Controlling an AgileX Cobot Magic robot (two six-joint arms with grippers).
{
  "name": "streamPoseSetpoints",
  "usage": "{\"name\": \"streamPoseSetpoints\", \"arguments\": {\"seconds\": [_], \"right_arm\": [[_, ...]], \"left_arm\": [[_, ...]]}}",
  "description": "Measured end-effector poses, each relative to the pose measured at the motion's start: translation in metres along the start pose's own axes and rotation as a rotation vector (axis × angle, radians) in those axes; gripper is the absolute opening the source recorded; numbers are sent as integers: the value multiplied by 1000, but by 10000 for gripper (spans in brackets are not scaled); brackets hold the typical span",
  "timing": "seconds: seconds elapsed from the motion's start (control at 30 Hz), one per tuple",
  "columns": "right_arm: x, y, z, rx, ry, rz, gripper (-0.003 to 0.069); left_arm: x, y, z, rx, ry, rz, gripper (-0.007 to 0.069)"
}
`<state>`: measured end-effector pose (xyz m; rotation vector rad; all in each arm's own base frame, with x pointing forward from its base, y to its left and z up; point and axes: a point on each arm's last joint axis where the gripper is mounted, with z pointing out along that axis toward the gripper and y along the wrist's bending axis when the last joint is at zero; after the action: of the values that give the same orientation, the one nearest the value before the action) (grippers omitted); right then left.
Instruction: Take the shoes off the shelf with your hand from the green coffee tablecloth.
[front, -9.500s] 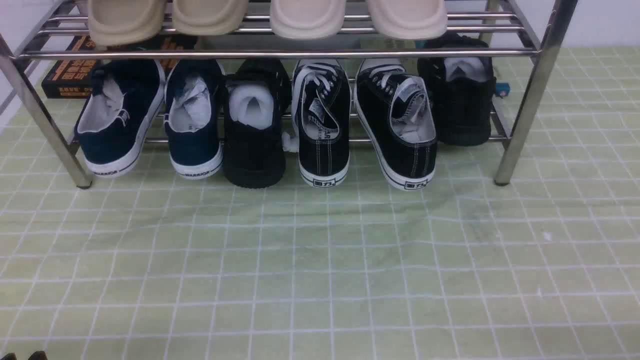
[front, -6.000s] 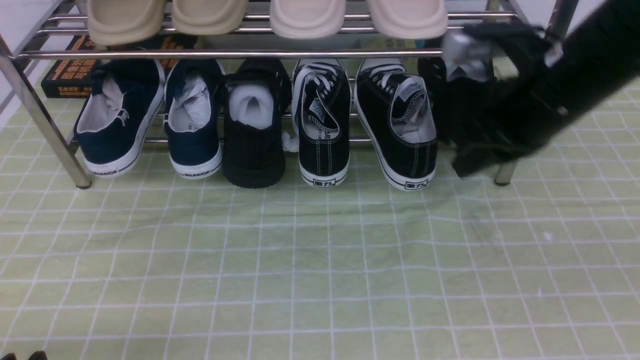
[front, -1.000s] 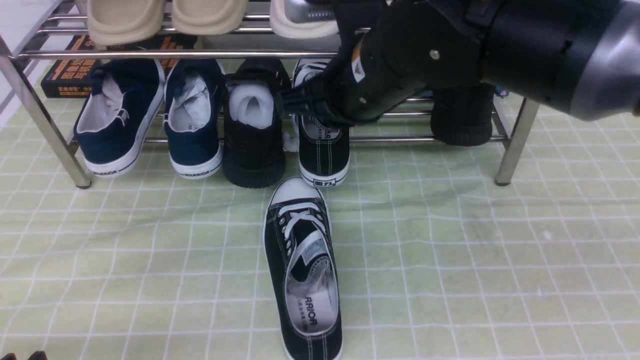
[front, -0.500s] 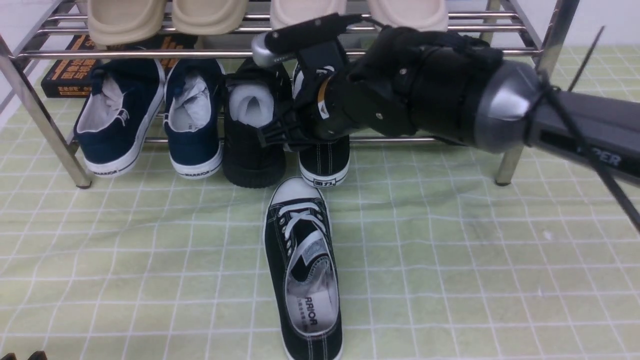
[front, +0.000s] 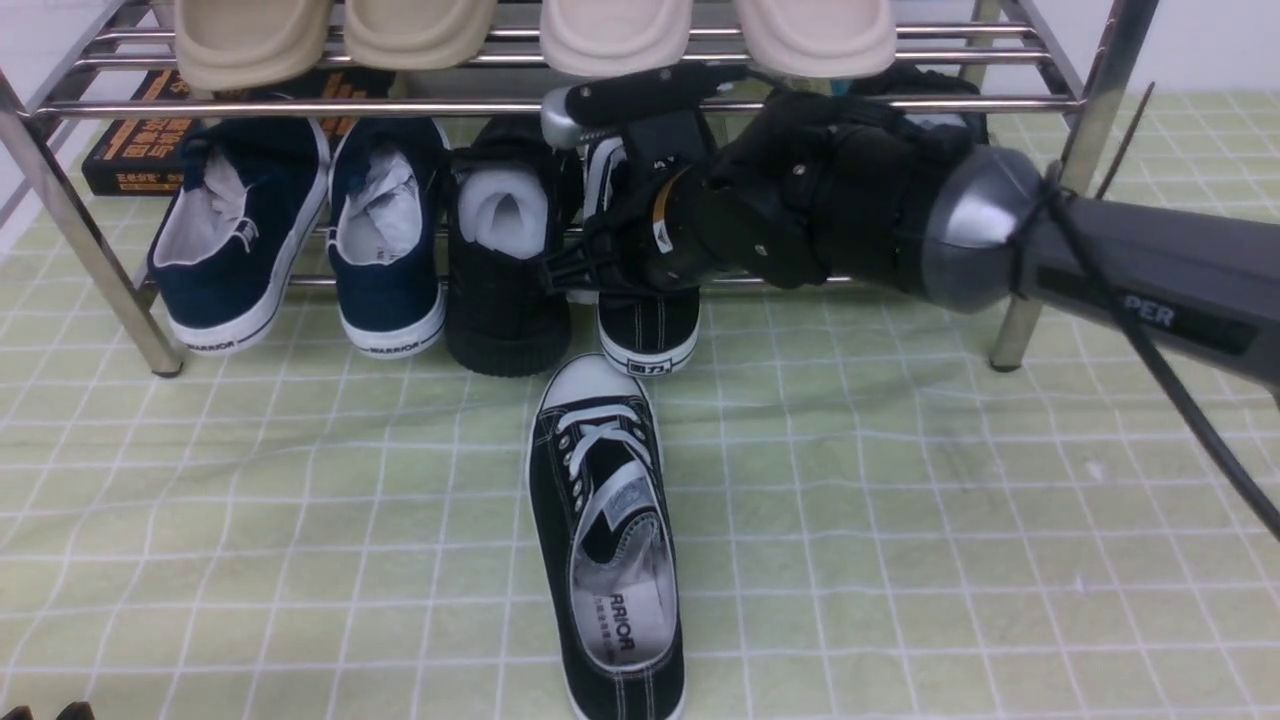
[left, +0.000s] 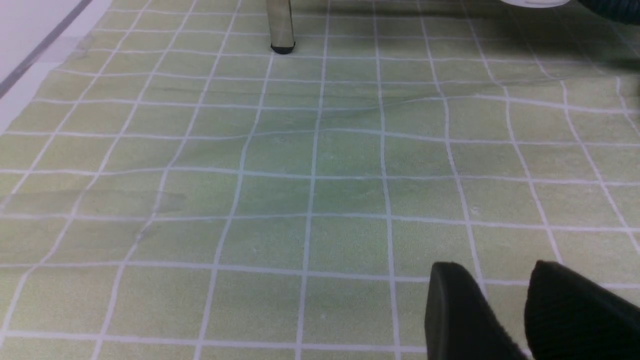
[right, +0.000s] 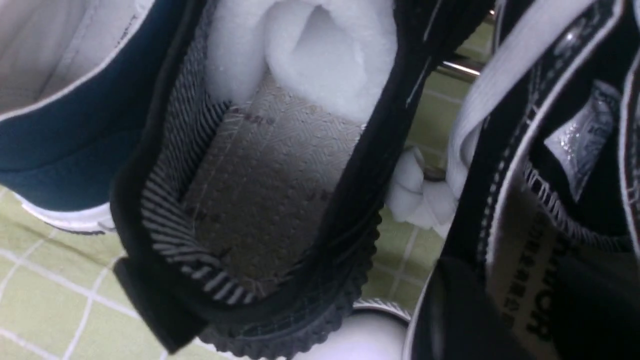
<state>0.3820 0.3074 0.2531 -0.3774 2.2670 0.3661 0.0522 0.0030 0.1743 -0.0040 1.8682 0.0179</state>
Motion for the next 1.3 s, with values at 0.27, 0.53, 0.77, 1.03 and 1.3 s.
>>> {"name": "streamPoseSetpoints", "arguments": {"seconds": [0.27, 0.53, 0.77, 1.03, 1.3], "right_arm": [[-11, -6, -39, 67, 63, -7, 5], [-26, -15, -153, 87, 219, -35, 5], [-2, -24, -190, 83, 391, -88, 5], [36, -19, -154, -44, 459, -194, 8], [27, -3, -159, -99, 391, -347, 10]], "left_arm": [[0, 0, 0, 0, 0, 0, 239], [0, 0, 0, 0, 0, 0, 239], [0, 0, 0, 0, 0, 0, 239], [0, 0, 0, 0, 0, 0, 239], [0, 0, 0, 0, 0, 0, 239]]}}
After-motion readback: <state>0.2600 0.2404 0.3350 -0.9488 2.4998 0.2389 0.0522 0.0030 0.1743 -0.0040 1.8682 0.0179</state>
